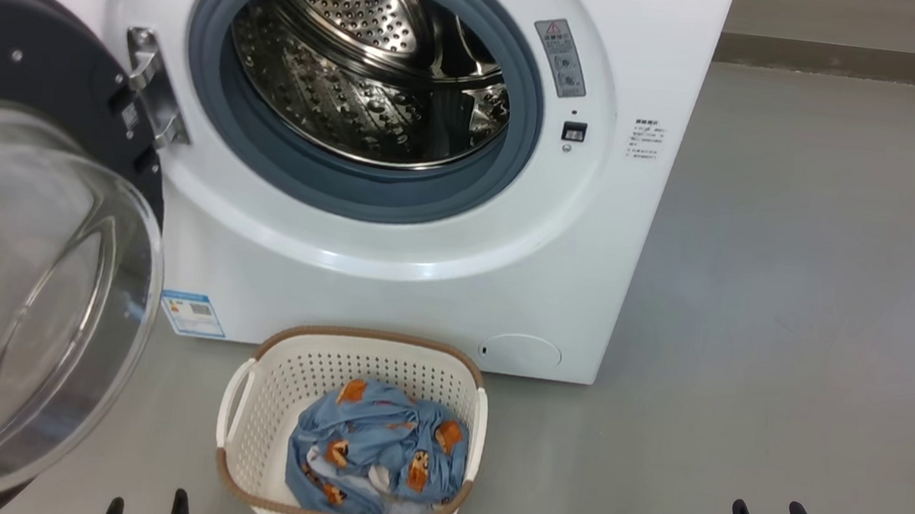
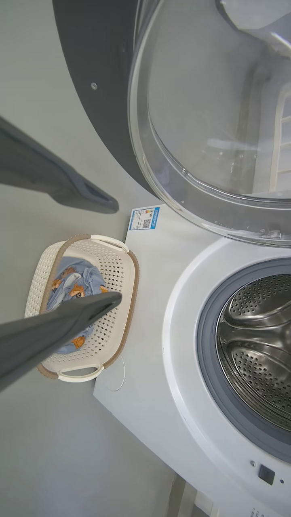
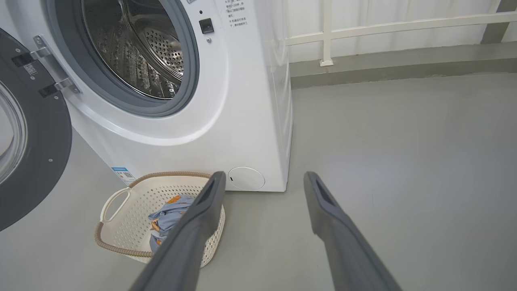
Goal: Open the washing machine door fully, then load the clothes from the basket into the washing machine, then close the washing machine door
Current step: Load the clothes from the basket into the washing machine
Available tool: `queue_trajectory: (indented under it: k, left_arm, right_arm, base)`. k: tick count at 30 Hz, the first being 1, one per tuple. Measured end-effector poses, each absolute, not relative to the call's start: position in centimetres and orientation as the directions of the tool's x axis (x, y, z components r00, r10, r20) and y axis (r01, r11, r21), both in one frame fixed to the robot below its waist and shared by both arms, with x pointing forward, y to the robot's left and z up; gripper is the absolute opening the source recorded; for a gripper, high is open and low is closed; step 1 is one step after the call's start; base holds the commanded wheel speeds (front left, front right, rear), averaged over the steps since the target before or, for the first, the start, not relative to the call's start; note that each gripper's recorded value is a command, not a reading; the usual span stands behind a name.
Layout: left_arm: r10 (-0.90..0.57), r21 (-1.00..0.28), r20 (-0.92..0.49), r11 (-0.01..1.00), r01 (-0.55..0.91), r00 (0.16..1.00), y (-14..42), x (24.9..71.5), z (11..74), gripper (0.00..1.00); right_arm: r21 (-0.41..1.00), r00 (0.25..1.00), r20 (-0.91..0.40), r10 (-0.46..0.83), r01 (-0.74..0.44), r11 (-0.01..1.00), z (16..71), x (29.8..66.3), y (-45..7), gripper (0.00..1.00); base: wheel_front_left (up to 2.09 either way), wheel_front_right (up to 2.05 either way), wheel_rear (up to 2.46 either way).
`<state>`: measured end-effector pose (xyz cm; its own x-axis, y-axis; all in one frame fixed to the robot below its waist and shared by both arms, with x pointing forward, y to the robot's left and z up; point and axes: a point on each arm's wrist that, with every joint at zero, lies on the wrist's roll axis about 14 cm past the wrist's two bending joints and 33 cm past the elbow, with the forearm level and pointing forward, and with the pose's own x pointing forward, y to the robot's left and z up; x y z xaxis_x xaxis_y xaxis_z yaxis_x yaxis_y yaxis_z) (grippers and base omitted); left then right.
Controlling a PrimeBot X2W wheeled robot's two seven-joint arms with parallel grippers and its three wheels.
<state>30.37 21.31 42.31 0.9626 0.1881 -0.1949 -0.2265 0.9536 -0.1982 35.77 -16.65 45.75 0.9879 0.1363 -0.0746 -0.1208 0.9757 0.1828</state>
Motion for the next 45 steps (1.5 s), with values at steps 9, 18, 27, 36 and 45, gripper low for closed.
queue_trajectory:
  k: [9, 18, 27, 36, 45]
  left_arm:
    - [0.204, -0.190, -0.204, 0.951, -0.243, 0.957, 21.6, 30.4, 42.1, 1.00]
    - [0.201, -0.174, -0.204, 0.956, -0.238, 0.958, 21.5, 30.4, 42.1, 1.00]
    - [0.200, -0.175, -0.202, 0.956, -0.236, 0.959, 21.4, 30.4, 42.2, 1.00]
    - [0.195, -0.177, -0.190, 0.957, -0.229, 0.962, 21.2, 30.6, 42.5, 1.00]
    - [0.141, -0.181, -0.207, 0.967, -0.180, 0.968, 19.6, 31.0, 42.1, 1.00]
  right_arm:
    - [0.183, 0.988, -0.082, 0.134, -0.117, 0.976, 45.5, 35.8, -16.7, 1.00]
    - [0.183, 0.987, -0.085, 0.134, -0.116, 0.976, 45.4, 35.8, -16.7, 1.00]
    - [0.184, 0.987, -0.087, 0.138, -0.120, 0.976, 45.3, 35.9, -16.6, 1.00]
    - [0.184, 0.987, -0.087, 0.138, -0.121, 0.976, 45.4, 35.9, -16.6, 1.00]
    - [0.186, 0.987, -0.095, 0.127, -0.108, 0.977, 45.1, 35.8, -16.9, 1.00]
  base:
    - [1.91, -1.91, 0.00]
    - [1.13, -1.13, 0.00]
    - [0.11, -0.11, 0.00]
    - [0.00, 0.00, 0.00]
    - [0.00, 0.00, 0.00]
